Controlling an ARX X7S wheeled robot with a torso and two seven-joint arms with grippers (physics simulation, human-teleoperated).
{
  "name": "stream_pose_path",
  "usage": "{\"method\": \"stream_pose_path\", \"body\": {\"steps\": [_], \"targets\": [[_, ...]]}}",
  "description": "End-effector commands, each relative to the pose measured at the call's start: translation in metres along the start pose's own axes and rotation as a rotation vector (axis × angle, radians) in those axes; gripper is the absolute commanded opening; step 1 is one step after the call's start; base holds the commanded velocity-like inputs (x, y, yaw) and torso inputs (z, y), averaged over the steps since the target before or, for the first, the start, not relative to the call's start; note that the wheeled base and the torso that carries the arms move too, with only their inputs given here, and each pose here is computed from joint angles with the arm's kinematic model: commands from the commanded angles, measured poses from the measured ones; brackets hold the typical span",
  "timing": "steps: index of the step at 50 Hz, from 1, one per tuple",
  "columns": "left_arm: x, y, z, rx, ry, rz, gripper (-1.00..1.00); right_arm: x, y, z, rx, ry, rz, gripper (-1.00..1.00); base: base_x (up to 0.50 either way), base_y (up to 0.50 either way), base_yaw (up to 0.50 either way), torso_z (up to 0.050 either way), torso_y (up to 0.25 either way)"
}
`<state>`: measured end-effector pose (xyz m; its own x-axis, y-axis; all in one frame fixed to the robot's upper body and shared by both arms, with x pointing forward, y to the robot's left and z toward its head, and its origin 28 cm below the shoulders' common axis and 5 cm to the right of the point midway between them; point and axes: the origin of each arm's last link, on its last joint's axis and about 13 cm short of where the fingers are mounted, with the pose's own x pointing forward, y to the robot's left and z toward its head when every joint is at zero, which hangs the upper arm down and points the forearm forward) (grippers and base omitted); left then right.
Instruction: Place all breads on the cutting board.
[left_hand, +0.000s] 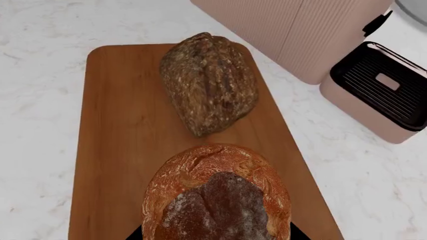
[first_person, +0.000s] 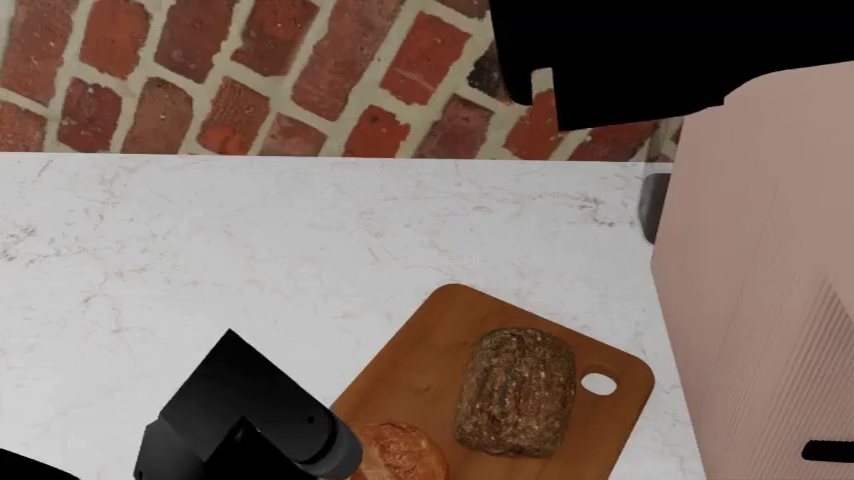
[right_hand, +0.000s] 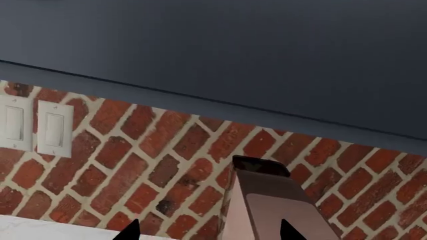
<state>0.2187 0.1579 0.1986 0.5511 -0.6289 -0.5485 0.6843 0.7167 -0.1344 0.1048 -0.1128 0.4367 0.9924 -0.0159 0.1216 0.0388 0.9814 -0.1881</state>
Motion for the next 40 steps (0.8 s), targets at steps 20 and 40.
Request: {"method": "stream_pose_path", "body": {"steps": [20,40], "targets": [[-0.003,0.000,0.006,-0.009,-0.017,0.016,1.00,0.004,0.001,-0.006,-0.016,0.032,0.017,1.00,0.00,0.00,0.00,0.000,0.000],[-0.139,-0.053,0.100,0.080,-0.501,0.090,1.00,0.009,0.002,-0.011,-0.016,0.048,0.015,1.00,0.00,0.00,0.00,0.000,0.000]]}}
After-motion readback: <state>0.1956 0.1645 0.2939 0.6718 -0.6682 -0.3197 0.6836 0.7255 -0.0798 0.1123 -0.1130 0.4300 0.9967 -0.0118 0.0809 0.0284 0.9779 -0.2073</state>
